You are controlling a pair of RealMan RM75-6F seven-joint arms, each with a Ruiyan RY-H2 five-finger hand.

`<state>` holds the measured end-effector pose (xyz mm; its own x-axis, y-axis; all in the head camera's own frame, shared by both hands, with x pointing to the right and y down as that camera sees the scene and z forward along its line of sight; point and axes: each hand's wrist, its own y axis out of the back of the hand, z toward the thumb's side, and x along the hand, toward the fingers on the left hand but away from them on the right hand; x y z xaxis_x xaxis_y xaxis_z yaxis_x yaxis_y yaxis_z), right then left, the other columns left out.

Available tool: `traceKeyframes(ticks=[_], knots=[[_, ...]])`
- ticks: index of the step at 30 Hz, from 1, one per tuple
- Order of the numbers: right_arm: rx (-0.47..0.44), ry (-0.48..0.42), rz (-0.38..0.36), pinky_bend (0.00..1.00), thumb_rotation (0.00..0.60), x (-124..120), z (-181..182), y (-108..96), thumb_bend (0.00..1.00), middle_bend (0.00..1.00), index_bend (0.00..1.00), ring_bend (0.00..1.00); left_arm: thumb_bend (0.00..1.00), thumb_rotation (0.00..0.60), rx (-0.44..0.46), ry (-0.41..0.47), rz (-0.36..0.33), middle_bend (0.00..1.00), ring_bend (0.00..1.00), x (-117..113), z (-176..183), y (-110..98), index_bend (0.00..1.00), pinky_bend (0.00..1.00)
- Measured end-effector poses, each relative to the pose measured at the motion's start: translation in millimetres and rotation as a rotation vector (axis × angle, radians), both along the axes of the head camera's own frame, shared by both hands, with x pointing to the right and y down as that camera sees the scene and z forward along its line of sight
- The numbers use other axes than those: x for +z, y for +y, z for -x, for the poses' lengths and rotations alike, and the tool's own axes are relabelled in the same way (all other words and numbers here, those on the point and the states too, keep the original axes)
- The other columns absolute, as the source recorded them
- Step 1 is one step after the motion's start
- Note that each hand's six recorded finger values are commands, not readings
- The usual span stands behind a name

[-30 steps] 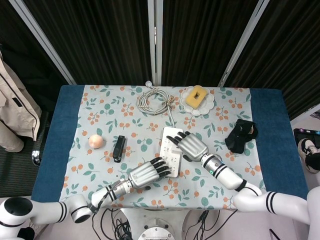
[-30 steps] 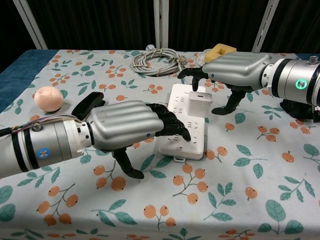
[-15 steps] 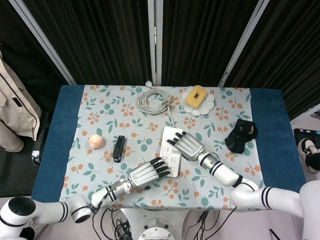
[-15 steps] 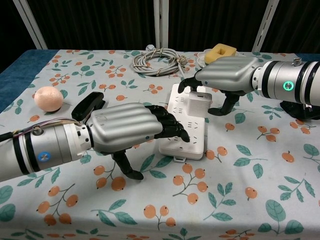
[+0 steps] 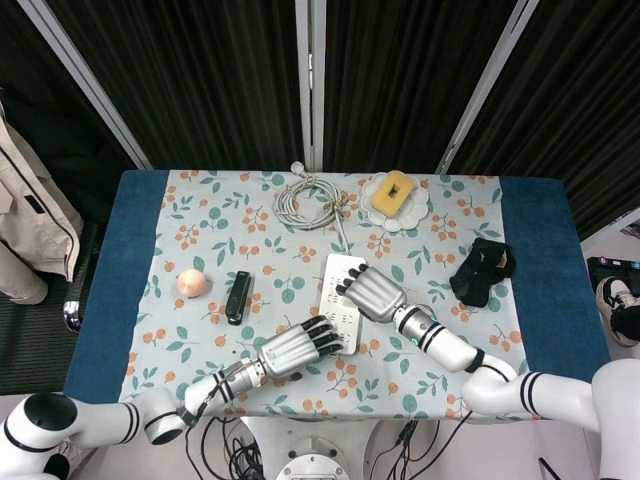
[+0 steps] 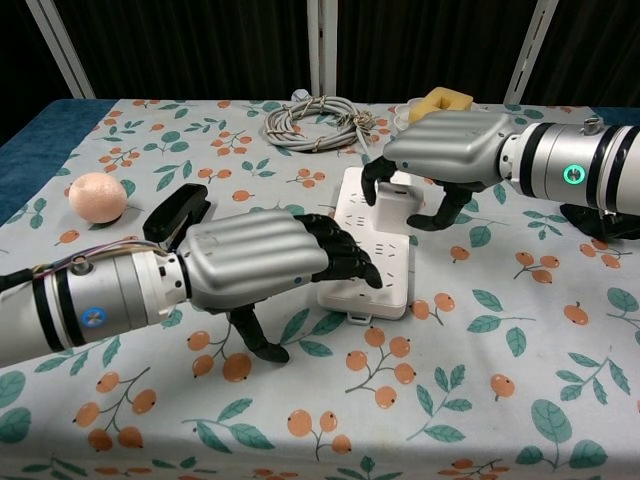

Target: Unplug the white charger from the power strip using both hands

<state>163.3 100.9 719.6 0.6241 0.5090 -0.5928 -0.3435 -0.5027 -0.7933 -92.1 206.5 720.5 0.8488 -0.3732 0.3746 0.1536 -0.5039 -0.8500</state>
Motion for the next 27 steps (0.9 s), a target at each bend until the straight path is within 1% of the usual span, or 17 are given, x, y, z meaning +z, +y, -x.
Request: traceKeyframes(ticks=[4, 8, 15, 23, 27], knots=[[0.001, 0.002, 0.001, 0.36, 0.600, 1.8, -3.2, 0.1, 0.33, 0.52, 0.62, 0.37, 0.11, 0.600, -0.002, 0.001, 0.011, 0.16, 0.12, 1.1, -0.9, 0.1, 0.18, 0.12], [0.004, -0.003, 0.005, 0.38, 0.600, 3.2, -4.2, 0.0, 0.33, 0.56, 0.70, 0.40, 0.11, 0.600, -0.008, -0.001, 0.032, 0.16, 0.12, 3.2, -0.8, -0.6, 0.18, 0.12], [0.015, -0.028, 0.009, 0.40, 0.600, 3.0, -3.4, -0.7, 0.36, 0.63, 0.83, 0.46, 0.11, 0.600, -0.015, -0.013, 0.057, 0.16, 0.12, 6.6, 1.8, -1.7, 0.18, 0.12], [0.046, -0.066, 0.004, 0.41, 0.600, -1.4, -9.0, -2.1, 0.39, 0.66, 0.90, 0.47, 0.11, 0.600, -0.010, -0.022, 0.071, 0.16, 0.12, 9.3, 2.5, -1.0, 0.18, 0.12], [0.057, -0.067, -0.002, 0.41, 0.600, -3.3, -16.2, -1.8, 0.40, 0.66, 0.92, 0.48, 0.11, 0.600, -0.009, -0.024, 0.074, 0.16, 0.12, 10.3, 2.9, -1.4, 0.18, 0.12]])
